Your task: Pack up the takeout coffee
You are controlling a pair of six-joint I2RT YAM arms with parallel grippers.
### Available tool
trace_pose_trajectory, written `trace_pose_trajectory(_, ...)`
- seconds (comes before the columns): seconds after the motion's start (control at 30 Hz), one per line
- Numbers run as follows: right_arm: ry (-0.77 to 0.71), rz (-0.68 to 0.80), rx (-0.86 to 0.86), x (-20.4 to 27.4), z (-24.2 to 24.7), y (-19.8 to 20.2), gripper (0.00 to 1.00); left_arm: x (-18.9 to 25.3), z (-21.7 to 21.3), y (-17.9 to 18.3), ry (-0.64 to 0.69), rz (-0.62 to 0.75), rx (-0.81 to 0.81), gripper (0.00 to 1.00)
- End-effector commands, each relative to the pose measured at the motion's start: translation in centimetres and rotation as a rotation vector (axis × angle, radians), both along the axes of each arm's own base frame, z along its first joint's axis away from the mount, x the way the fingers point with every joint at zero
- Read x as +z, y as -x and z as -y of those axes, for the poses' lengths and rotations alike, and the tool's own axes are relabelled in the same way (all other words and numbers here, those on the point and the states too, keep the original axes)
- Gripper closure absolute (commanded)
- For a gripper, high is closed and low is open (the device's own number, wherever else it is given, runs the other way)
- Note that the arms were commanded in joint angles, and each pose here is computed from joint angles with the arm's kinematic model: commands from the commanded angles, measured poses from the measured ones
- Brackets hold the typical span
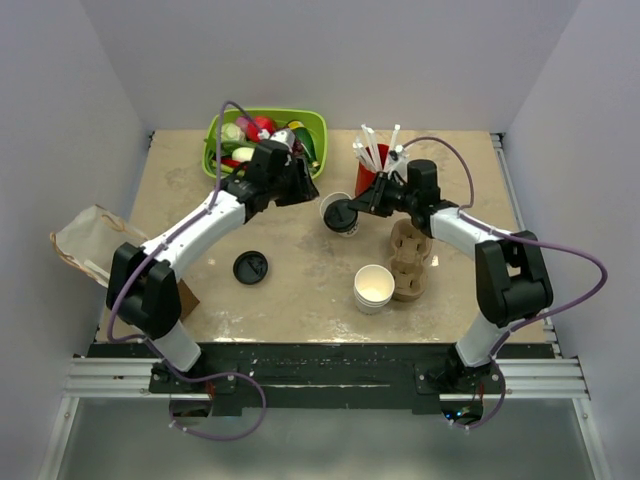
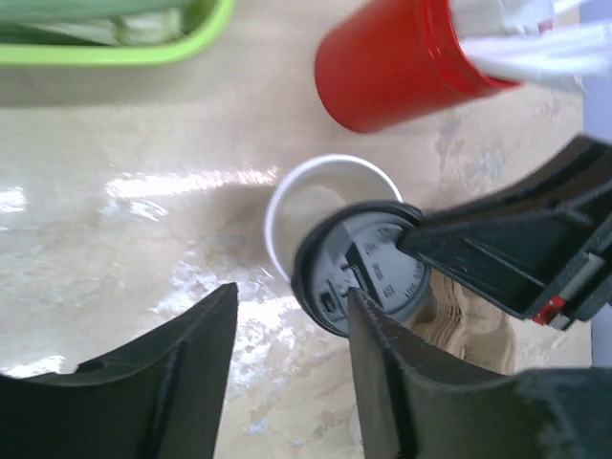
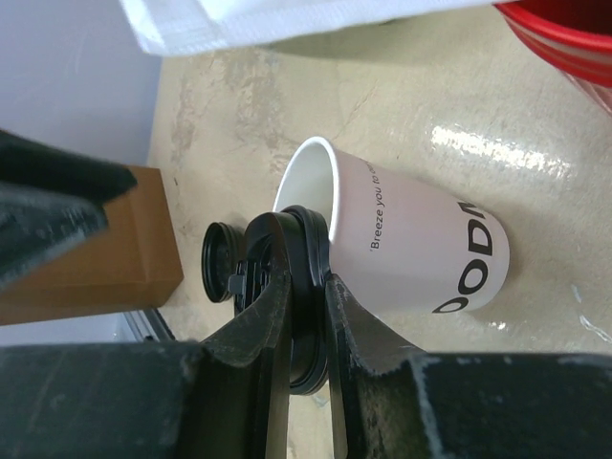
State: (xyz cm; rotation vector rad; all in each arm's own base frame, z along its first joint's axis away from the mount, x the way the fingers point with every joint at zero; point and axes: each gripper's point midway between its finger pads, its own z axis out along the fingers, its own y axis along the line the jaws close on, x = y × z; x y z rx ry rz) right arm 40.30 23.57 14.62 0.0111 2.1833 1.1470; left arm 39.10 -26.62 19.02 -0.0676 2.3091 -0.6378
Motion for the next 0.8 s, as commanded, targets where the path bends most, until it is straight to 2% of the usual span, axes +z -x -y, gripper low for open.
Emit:
trace_pose_trajectory(0.0,-0.072,0.032,0.015,2.2,0.2,0.3,1.0,1.1,-1.8,-1.9,0.057,0.046,0.05,0.43)
trace_pose_trajectory(0.33,-0.061,0.004,-0.001,1.1,1.0,0.1,1.0,-2.9,2.2,-3.6,0.122,-0.024,-0.083,0.43)
trace_pose_trajectory(0.57,-0.053,-0.015,0.005,0.3,1.2,0.1,1.0,-6.1,2.9,-5.2,0.062,-0.07,-0.036,0.48)
trace_pose_trajectory(0.67,-0.046,-0.016,0.005,0.1,1.3,0.1,1.0,-6.5,3.6,-5.3,0.079,-0.074,-0.062,0.52)
trace_pose_trajectory(0.77,-0.042,-0.019,0.003,-0.1,1.3,0.0,1.0,-6.8,4.1,-5.0,0.093,-0.084,-0.087,0.67)
